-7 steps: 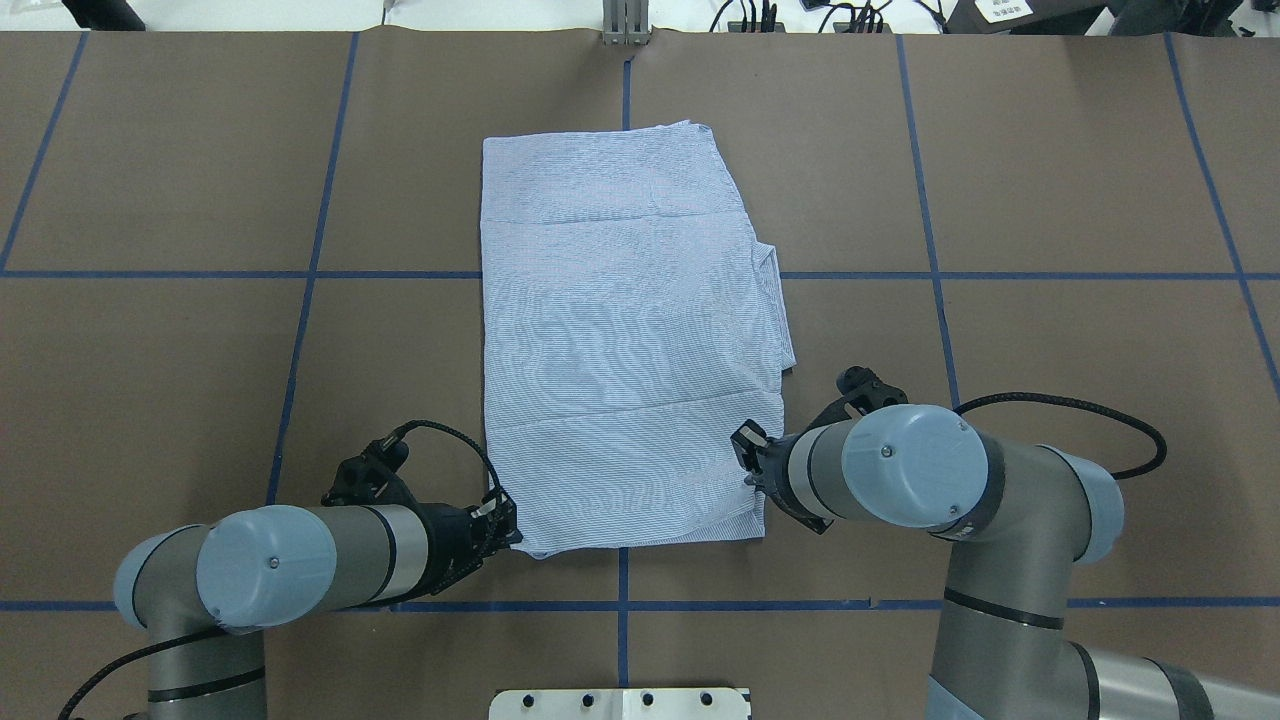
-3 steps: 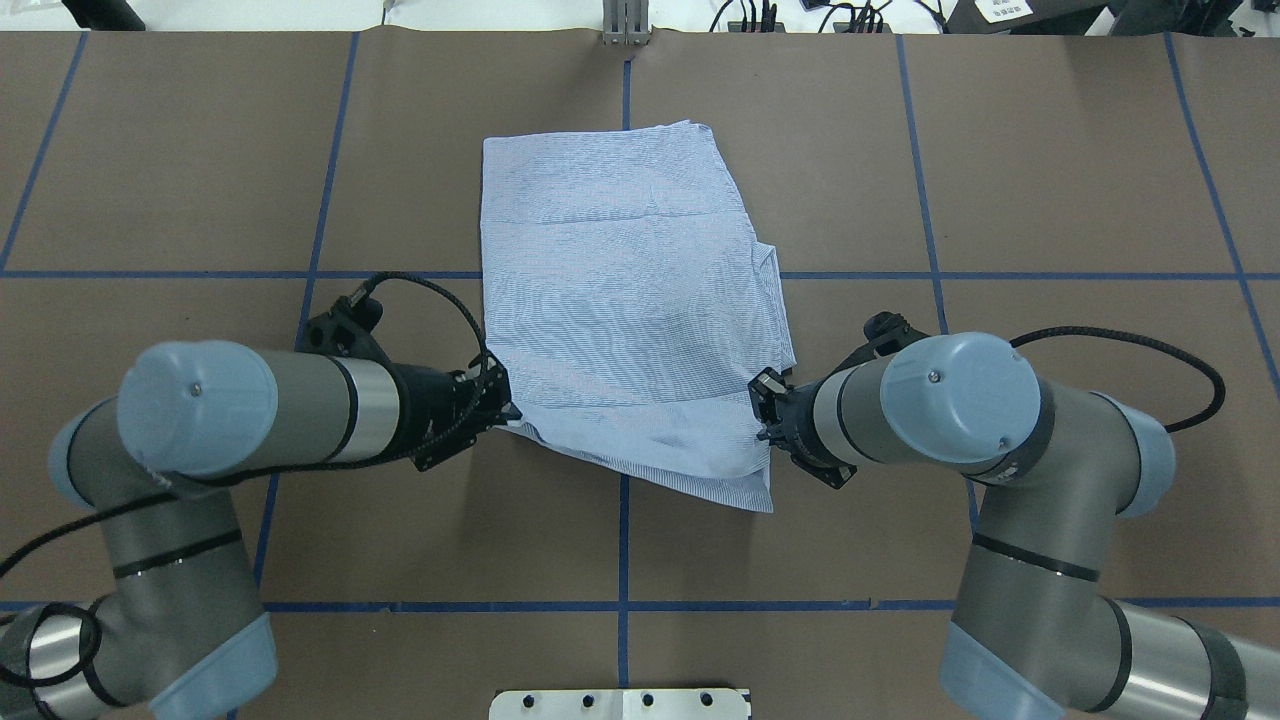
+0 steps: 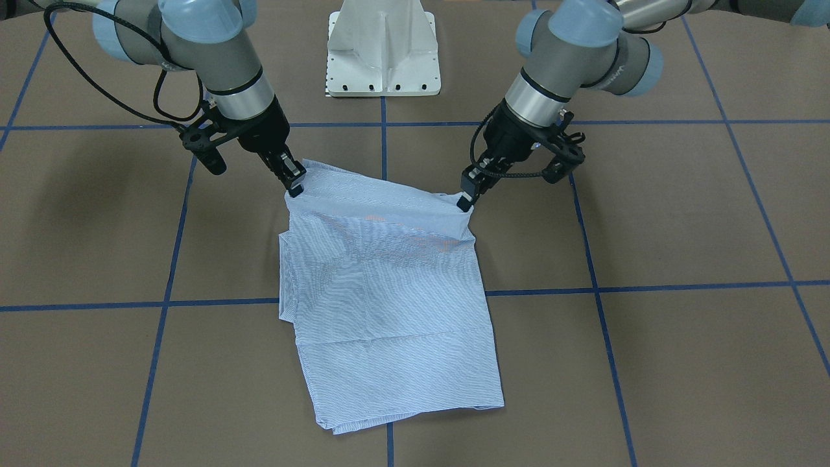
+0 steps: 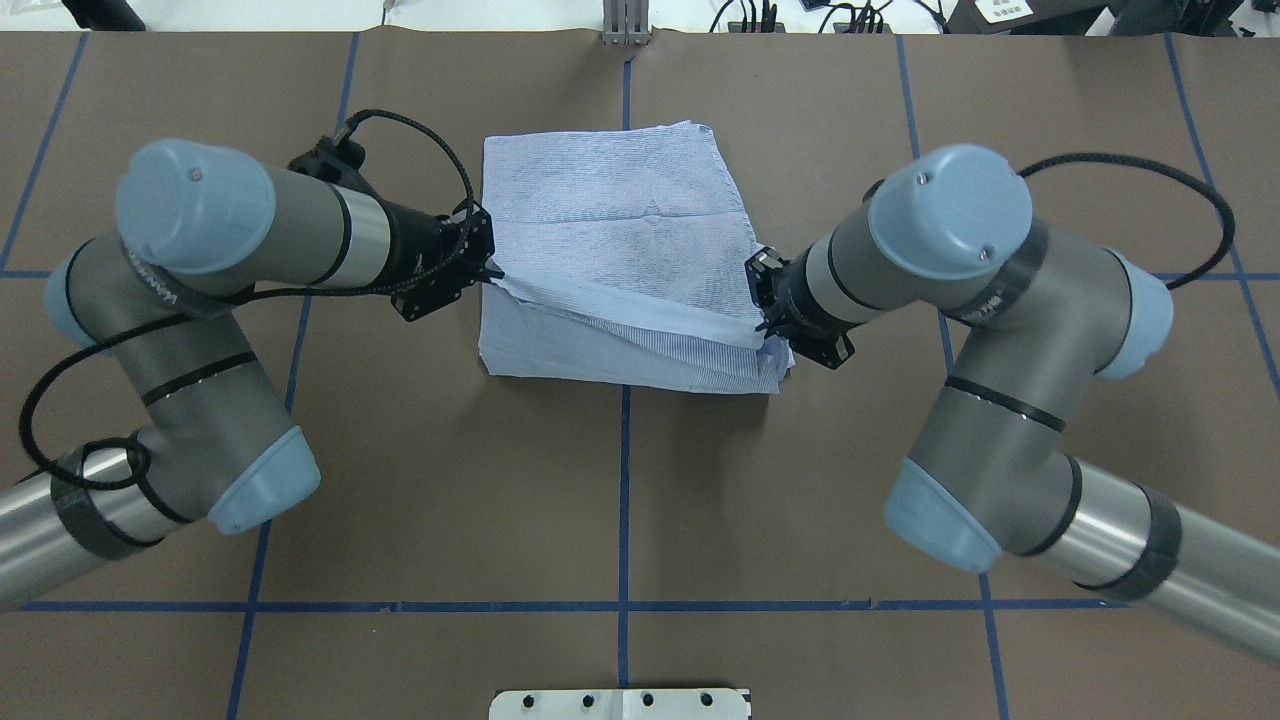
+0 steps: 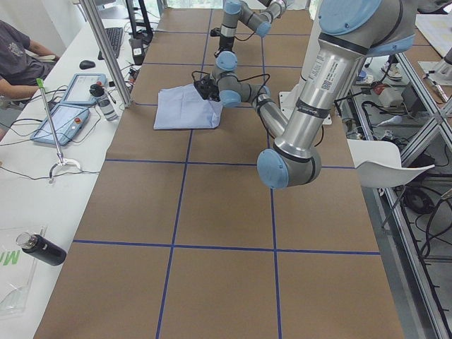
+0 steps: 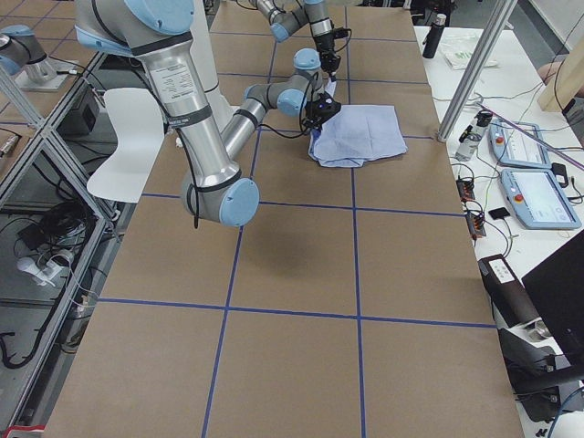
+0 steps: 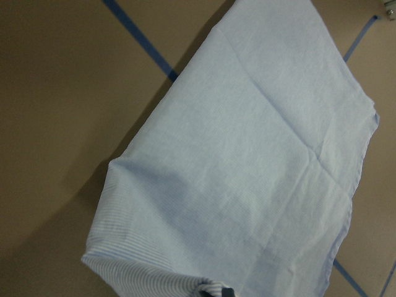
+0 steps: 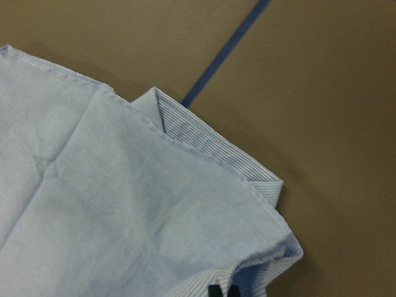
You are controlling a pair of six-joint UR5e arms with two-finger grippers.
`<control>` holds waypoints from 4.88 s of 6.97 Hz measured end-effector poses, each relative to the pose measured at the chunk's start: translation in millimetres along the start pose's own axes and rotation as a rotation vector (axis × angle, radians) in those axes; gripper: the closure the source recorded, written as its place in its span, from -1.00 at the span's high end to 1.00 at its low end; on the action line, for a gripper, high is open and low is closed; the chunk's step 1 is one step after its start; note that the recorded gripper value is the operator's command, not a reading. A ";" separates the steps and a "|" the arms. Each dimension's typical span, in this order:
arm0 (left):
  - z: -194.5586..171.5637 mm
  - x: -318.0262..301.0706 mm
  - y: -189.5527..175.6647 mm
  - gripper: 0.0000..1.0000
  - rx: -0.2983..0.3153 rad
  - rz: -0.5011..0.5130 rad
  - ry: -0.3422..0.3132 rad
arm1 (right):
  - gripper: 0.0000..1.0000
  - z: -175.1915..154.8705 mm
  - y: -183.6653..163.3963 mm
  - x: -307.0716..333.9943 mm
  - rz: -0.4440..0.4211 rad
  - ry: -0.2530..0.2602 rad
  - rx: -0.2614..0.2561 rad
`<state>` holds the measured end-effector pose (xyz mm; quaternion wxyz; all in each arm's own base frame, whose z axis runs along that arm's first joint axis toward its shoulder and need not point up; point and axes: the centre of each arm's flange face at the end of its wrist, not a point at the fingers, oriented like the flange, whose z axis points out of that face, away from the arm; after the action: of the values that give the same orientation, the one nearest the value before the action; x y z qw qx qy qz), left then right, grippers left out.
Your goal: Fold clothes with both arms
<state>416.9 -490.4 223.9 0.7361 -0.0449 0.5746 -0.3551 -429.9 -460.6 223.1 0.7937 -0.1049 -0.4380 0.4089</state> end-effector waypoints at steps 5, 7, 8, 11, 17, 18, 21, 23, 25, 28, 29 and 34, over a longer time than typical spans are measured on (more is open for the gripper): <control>74.5 58.5 -124.4 -1.00 0.127 0.053 -0.019 | -1.00 48.7 -91.0 -171.6 -0.062 0.125 0.044; 107.1 69.1 -142.8 -1.00 0.138 0.060 -0.006 | -1.00 72.3 -108.5 -184.1 -0.099 0.140 0.049; 119.1 75.2 -149.1 -1.00 0.154 0.062 0.000 | -1.00 84.7 -120.0 -184.6 -0.118 0.141 0.051; 139.2 89.3 -158.5 -1.00 0.187 0.077 0.010 | -1.00 110.4 -139.4 -184.6 -0.151 0.162 0.059; 156.5 89.8 -170.2 0.50 0.216 0.149 0.017 | 1.00 129.1 -157.7 -199.5 -0.161 0.158 0.072; 151.5 92.3 -177.0 0.50 0.220 0.163 0.019 | 1.00 120.1 -165.0 -205.4 -0.158 0.149 0.070; 91.7 94.6 -213.7 0.50 0.148 0.212 0.051 | 1.00 80.1 -159.3 -224.0 -0.170 0.086 0.033; 24.0 60.7 -236.4 0.50 0.080 0.233 0.093 | 1.00 71.0 -134.4 -215.5 -0.220 0.043 0.013; -13.4 22.6 -248.1 0.50 0.085 0.307 0.108 | 0.98 69.4 -114.8 -212.9 -0.319 0.019 -0.001; -35.2 -35.1 -255.3 0.50 0.126 0.415 0.098 | 0.86 78.9 -110.1 -203.1 -0.429 -0.022 -0.008; -35.5 -40.8 -258.1 0.50 0.154 0.426 0.103 | 0.77 86.2 -110.2 -200.8 -0.442 -0.029 -0.001; -37.5 -39.2 -257.2 0.50 0.198 0.442 0.129 | 0.21 122.7 -127.8 -188.6 -0.466 -0.074 0.003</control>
<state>259.3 -646.3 365.2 0.7584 0.1771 0.5786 -0.2421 -507.7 -706.2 248.1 0.8502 0.0153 -0.4787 0.2186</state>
